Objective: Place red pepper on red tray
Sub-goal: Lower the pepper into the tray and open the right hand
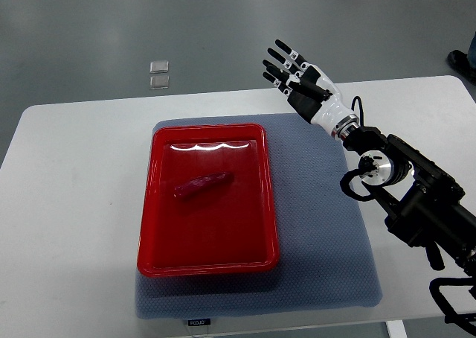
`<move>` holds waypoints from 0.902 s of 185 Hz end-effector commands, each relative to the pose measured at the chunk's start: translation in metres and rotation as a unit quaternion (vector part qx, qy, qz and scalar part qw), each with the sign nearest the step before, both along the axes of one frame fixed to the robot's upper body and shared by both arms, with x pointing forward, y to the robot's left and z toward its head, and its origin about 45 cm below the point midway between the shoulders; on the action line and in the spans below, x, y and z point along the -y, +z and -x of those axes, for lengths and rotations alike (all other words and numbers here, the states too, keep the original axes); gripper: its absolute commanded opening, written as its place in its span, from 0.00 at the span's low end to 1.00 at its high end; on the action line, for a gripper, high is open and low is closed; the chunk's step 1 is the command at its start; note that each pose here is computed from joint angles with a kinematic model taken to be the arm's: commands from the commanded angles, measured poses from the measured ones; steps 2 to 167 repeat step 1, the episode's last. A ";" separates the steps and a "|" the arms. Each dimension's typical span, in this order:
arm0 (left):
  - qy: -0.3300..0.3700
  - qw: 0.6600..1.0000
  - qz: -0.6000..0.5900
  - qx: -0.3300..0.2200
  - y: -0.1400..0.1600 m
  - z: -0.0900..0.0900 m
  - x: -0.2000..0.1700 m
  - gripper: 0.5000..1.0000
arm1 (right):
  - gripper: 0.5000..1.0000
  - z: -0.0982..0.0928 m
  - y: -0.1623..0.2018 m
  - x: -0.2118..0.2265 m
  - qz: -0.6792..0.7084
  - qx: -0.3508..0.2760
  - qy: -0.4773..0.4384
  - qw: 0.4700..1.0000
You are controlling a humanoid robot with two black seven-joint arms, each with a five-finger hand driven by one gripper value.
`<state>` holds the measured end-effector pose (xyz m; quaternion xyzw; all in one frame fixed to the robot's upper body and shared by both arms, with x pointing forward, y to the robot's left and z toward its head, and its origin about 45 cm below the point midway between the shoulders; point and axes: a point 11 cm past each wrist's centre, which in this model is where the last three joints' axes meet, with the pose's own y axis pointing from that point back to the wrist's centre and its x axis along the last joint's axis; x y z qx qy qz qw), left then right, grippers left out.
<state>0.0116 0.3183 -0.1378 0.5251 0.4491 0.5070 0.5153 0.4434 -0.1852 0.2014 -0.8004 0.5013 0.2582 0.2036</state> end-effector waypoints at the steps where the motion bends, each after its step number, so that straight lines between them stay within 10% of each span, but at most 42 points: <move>1: 0.000 1.000 0.000 0.000 0.000 0.000 0.000 1.00 | 0.83 0.002 -0.013 0.013 -0.009 -0.017 -0.014 1.000; 167: 0.000 1.000 0.000 0.000 0.000 0.000 0.000 1.00 | 0.83 0.002 -0.013 0.013 -0.009 -0.017 -0.014 1.000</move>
